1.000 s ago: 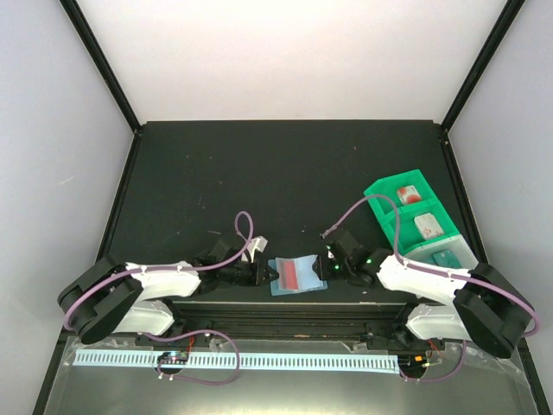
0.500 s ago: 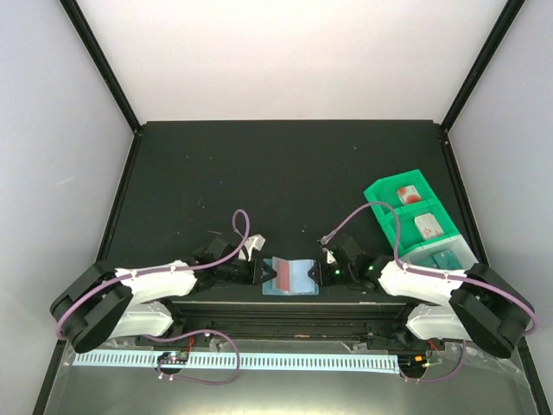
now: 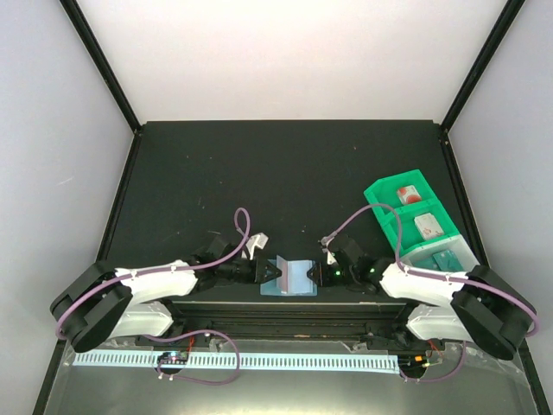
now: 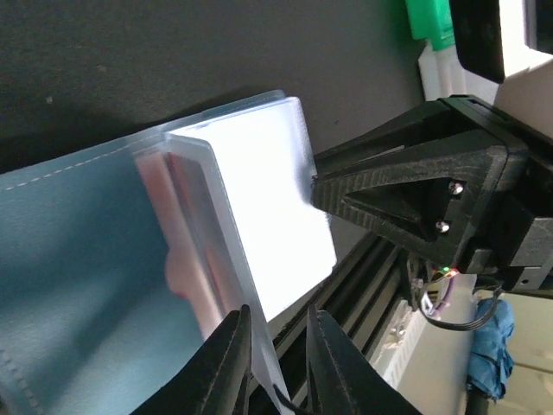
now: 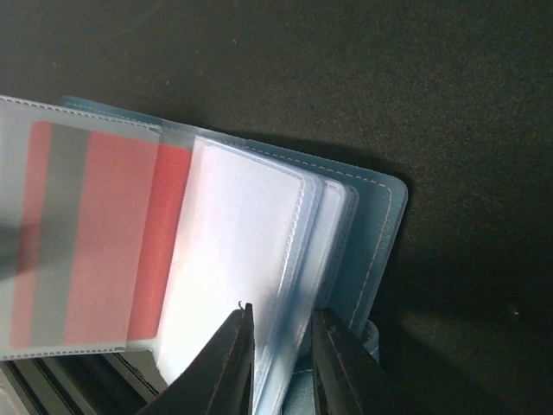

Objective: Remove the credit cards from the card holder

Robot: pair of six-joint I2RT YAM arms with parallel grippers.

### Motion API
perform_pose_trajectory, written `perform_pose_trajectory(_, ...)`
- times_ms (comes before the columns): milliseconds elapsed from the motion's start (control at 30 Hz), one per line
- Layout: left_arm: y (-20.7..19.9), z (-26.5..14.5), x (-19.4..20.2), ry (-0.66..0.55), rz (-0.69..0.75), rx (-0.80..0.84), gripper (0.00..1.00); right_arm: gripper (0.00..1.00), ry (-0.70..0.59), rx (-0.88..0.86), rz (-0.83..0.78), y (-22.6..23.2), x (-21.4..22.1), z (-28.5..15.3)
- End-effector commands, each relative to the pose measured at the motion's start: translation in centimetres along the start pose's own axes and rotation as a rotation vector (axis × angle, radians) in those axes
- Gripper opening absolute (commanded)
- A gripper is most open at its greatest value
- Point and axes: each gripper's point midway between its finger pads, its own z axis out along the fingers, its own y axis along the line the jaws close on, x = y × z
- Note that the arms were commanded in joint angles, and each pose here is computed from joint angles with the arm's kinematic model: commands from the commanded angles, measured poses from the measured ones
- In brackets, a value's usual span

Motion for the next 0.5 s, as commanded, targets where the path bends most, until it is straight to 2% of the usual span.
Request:
perform_pose_trajectory(0, -3.6, 0.0, -1.5, -0.031, 0.031, 0.113, 0.22, 0.21, -0.037, 0.001, -0.005, 0.0, -0.3, -0.6)
perform_pose_trajectory(233, -5.2, 0.7, -1.5, -0.027, 0.030, 0.177, 0.23, 0.22, -0.110, 0.023, 0.004, -0.2, -1.2, -2.0)
perform_pose_trajectory(467, -5.0, 1.7, -1.0, -0.010, 0.021, 0.168, 0.26, 0.22, -0.167, 0.026, 0.006, -0.2, -1.9, -3.3)
